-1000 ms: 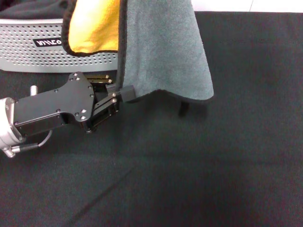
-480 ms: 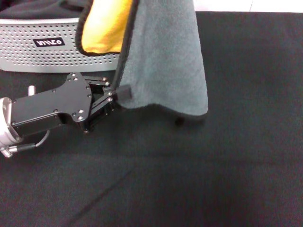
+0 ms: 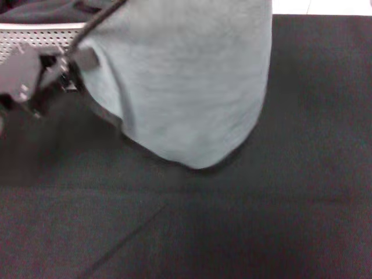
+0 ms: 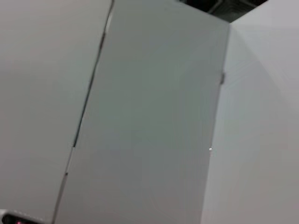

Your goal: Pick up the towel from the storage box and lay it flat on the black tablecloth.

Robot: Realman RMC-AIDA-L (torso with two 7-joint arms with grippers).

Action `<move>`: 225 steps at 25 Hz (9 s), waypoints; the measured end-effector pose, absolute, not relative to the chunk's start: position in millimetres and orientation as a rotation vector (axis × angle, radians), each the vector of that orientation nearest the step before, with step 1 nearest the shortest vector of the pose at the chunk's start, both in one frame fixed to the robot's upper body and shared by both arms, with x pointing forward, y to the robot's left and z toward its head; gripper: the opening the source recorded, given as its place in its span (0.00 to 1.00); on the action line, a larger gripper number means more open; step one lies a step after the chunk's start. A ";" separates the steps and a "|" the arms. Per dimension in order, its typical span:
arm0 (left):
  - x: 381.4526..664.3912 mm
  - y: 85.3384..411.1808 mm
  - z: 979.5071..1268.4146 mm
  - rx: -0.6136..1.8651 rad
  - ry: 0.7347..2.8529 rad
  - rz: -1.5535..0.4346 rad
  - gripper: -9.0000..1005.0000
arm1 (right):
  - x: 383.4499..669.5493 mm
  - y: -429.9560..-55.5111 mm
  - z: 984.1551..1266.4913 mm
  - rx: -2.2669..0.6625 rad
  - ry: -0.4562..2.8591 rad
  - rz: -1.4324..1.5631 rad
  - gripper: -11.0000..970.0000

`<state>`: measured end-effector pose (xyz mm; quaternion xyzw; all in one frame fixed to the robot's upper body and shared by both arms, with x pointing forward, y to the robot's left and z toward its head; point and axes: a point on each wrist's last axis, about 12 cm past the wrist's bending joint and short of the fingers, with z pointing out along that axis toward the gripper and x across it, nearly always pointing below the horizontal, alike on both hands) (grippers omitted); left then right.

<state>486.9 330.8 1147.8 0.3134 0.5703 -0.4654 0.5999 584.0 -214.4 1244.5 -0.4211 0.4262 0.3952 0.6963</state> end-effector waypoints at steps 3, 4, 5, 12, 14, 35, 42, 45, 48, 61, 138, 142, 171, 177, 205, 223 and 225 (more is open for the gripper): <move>490.0 336.1 1160.5 0.736 1.304 -1.049 0.03 | 580.3 -227.3 1234.8 -0.900 0.978 0.886 0.02; 492.4 335.6 1164.5 0.749 1.298 -1.043 0.03 | 579.7 -230.0 1230.1 -0.887 0.995 0.890 0.02; 495.7 334.4 1168.0 0.761 1.293 -1.041 0.03 | 579.7 -232.6 1225.3 -0.873 1.013 0.894 0.02; 526.1 318.6 1185.3 0.834 1.285 -1.019 0.03 | 581.6 -246.7 1205.3 -0.804 1.067 0.902 0.02; 533.3 316.5 1189.5 0.842 1.287 -1.001 0.03 | 582.9 -249.5 1202.4 -0.794 1.079 0.898 0.02; 507.4 331.7 1153.3 1.103 1.619 -1.055 0.03 | 506.6 -251.0 1077.8 -0.745 1.420 1.206 0.02; 492.0 324.9 1127.1 1.154 1.738 -1.125 0.03 | 489.5 -250.4 1055.6 -0.735 1.540 1.246 0.02; 485.8 324.0 1125.4 1.158 1.729 -1.173 0.03 | 485.0 -253.2 1058.2 -0.733 1.517 1.274 0.02; 480.0 324.3 1129.2 1.168 1.716 -1.221 0.03 | 479.5 -258.9 1063.3 -0.752 1.481 1.312 0.02; 463.8 320.2 1160.9 1.394 1.613 -1.454 0.03 | 442.0 -293.1 1084.8 -0.891 1.296 1.477 0.02; 586.5 302.8 1134.7 1.102 1.971 -0.403 0.04 | 607.1 -239.6 1099.7 -0.847 1.624 0.740 0.01; 585.7 300.8 1132.3 1.106 1.971 -0.398 0.04 | 610.0 -237.0 1101.7 -0.861 1.621 0.732 0.01; 599.3 287.5 1112.5 1.128 1.985 -0.264 0.05 | 627.1 -221.2 1098.8 -0.925 1.681 0.612 0.01; 599.5 287.4 1112.4 1.129 1.986 -0.264 0.05 | 630.5 -213.2 1098.0 -0.973 1.693 0.587 0.01; 586.3 307.3 1129.5 1.098 2.062 -0.217 0.50 | 601.2 -244.3 1096.7 -0.837 1.675 0.700 0.59; 487.9 353.5 1154.8 1.039 1.305 -1.090 0.50 | 514.7 -202.3 1108.0 -1.082 1.356 1.435 0.70; 481.7 357.4 1149.1 1.020 1.331 -1.102 0.50 | 513.4 -193.5 1110.2 -1.085 1.315 1.451 0.70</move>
